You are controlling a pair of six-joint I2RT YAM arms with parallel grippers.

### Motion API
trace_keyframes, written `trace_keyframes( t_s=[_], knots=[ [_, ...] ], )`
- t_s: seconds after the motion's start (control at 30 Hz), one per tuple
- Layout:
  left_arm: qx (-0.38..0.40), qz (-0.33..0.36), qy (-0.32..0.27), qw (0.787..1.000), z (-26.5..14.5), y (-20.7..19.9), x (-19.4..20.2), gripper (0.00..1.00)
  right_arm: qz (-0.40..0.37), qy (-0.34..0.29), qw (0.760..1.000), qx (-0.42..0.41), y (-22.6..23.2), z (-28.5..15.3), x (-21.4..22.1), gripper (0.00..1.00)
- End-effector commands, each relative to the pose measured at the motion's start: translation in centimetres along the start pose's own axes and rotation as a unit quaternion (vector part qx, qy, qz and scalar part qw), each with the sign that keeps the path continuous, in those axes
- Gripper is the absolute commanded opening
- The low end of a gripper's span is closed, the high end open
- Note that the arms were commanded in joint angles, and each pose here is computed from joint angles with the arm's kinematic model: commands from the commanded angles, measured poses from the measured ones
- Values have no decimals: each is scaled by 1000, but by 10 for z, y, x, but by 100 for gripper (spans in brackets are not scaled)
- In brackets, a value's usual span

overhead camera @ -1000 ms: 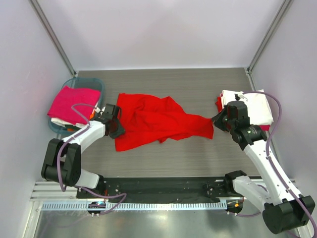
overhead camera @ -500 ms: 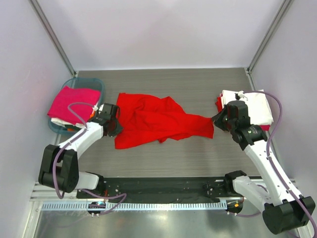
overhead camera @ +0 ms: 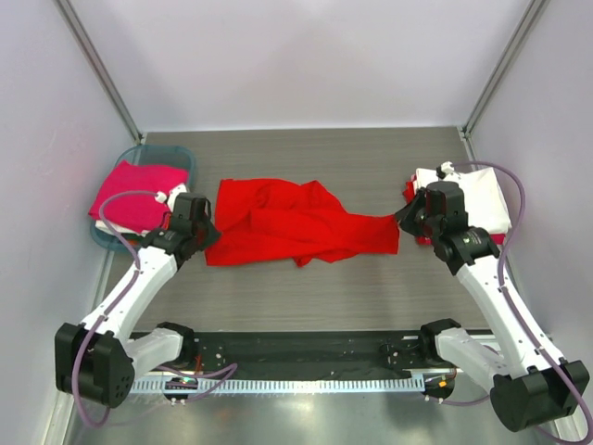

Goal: Fold and stack the t-shirts
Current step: Flatten the tshirt out

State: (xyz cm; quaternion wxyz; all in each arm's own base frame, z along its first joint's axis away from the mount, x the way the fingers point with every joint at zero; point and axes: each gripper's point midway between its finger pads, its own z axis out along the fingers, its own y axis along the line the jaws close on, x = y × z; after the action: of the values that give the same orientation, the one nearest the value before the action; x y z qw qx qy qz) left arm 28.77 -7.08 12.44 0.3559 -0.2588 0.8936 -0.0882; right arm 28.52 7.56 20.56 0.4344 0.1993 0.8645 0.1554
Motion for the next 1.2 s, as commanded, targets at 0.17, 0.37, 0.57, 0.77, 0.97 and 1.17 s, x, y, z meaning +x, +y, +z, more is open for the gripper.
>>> trace_keyframes(
  t_s=[0.17,0.37,0.57,0.77,0.97,1.17],
  knots=[
    [-3,23,19,1000,-1,3,7,7,-11,-20,999,-48,25,-1,-21,6],
    [16,18,40,999,8,5,27,22,-4,-15,999,-32,16,7,-13,2],
    [17,22,50,998,14,7,34,38,-4,-11,1000,-23,12,11,-8,1],
    [-19,30,35,999,25,15,27,54,-6,-4,1000,-26,12,13,-5,1],
    [-42,37,43,997,40,16,26,49,-4,-5,1000,-27,11,12,-4,1],
    [-60,43,58,996,54,19,32,45,-3,-2,1000,-22,8,13,-1,1]
  ],
)
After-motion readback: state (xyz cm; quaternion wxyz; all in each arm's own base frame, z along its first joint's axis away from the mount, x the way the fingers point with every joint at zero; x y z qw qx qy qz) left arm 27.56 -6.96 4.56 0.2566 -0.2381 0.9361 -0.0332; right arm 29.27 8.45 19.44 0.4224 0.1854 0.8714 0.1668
